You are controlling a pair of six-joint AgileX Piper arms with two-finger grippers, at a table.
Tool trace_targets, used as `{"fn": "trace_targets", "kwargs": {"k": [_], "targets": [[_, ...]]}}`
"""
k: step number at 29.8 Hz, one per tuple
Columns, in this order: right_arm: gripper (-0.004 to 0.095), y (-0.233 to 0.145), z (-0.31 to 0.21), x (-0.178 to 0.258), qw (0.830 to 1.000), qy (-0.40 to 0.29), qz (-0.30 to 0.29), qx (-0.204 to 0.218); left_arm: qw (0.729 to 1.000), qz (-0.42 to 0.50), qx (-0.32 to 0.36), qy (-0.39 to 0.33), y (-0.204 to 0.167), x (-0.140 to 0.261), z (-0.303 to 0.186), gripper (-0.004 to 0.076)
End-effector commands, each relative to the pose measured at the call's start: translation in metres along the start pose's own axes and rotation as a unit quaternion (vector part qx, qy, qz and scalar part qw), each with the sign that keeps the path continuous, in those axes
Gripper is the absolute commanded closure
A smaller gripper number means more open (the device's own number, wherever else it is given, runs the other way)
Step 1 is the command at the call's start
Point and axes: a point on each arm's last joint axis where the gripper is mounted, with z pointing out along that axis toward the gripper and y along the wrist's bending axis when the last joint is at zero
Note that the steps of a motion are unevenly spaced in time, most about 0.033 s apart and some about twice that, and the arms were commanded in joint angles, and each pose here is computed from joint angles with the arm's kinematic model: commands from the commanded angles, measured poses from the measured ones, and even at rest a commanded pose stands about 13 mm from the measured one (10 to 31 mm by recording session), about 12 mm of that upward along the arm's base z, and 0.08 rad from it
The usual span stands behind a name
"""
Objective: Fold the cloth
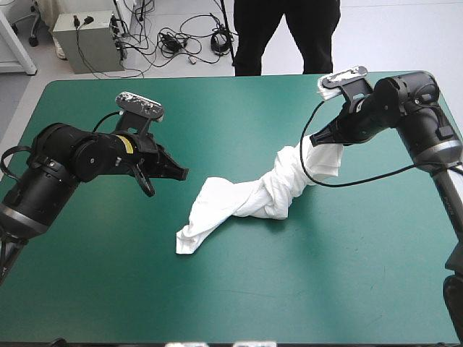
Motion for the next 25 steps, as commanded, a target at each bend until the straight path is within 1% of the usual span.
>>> {"fn": "trace_targets", "kwargs": {"k": [1, 5, 6, 8, 11, 13, 15, 16, 21, 25], "targets": [[0.0925, 0.000, -0.029, -0.005, 0.998, -0.057, -0.005, 0.009, 0.999, 0.000, 0.000, -0.035, 0.000, -0.004, -0.021, 0.0733], [0.0925, 0.000, -0.029, -0.005, 0.998, -0.056, -0.006, 0.010, 1.000, 0.021, 0.000, 0.018, 0.000, 0.005, -0.021, 0.0722], [0.0925, 0.000, -0.029, -0.005, 0.998, -0.056, -0.006, 0.010, 0.999, 0.033, 0.001, 0.039, 0.000, 0.009, -0.021, 0.0702], [0.0925, 0.000, -0.029, -0.004, 0.998, -0.054, -0.006, 0.010, 0.996, 0.051, 0.008, 0.067, -0.001, 0.014, -0.022, 0.0629], [0.0925, 0.000, -0.029, -0.003, 0.999, -0.050, -0.006, 0.010, 0.996, 0.053, 0.014, 0.066, -0.002, 0.015, -0.022, 0.0433], [0.0925, 0.000, -0.029, -0.003, 0.999, -0.045, -0.006, 0.009, 0.996, 0.054, 0.017, 0.068, -0.002, 0.015, -0.021, 0.0273], [0.0925, -0.001, -0.029, -0.002, 0.999, -0.040, -0.007, 0.013, 0.996, 0.054, 0.016, 0.069, -0.002, 0.017, -0.018, 0.0174], [0.0925, -0.001, -0.029, -0.002, 0.999, -0.039, -0.007, 0.013, 0.996, 0.054, 0.015, 0.074, -0.002, 0.019, -0.015, 0.0149], [0.0925, -0.001, -0.029, -0.001, 0.999, -0.034, -0.009, 0.017, 0.991, 0.052, 0.023, 0.125, -0.003, 0.044, 0.017, 0.0168], [0.0925, -0.001, -0.029, -0.001, 0.999, -0.034, -0.009, 0.017, 0.989, 0.054, 0.034, 0.133, -0.005, 0.060, 0.043, 0.0176]]}}
